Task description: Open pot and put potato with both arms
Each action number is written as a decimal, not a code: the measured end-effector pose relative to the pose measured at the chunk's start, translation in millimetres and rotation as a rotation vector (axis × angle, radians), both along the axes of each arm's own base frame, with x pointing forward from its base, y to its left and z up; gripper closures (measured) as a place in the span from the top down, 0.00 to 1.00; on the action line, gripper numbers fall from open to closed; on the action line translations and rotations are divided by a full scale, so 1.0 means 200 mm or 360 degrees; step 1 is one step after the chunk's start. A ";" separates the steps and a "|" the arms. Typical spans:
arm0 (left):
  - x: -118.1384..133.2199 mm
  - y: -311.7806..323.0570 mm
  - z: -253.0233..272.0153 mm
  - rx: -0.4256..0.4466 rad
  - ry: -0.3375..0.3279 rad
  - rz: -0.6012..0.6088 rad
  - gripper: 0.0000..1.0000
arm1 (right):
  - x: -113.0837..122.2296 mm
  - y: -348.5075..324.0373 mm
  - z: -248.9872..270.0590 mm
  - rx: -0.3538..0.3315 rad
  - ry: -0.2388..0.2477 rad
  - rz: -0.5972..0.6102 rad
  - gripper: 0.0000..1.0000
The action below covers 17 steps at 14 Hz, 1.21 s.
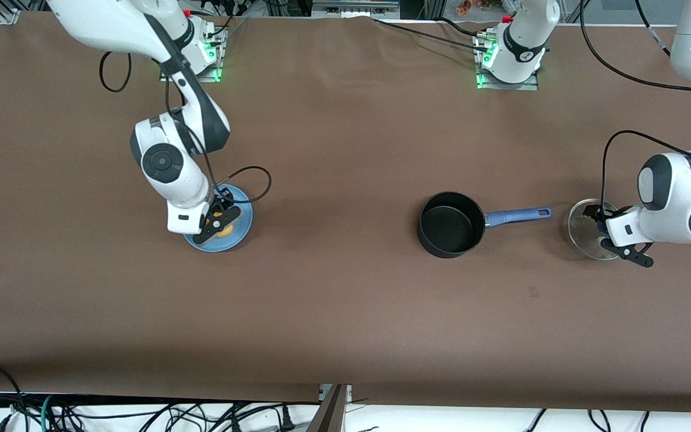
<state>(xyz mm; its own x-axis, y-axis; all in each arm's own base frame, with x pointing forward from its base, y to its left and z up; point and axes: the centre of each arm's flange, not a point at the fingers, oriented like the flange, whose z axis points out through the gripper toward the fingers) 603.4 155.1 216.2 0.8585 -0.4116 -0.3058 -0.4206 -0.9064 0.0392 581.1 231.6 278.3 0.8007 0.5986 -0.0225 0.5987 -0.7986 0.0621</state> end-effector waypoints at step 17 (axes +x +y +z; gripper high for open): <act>0.21 -0.31 0.82 -0.0061 -0.0418 0.0109 1.00 | -0.04 1.62 0.32 0.0764 -0.0016 -0.1375 0.61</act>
<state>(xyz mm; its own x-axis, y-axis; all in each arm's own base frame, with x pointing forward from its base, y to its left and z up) 645.7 93.2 381.0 0.9325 -0.3570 -0.0544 -0.3588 -0.9330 -0.0283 573.8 556.1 342.4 0.9655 -0.2482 0.0786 -0.2010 -0.9025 -0.3809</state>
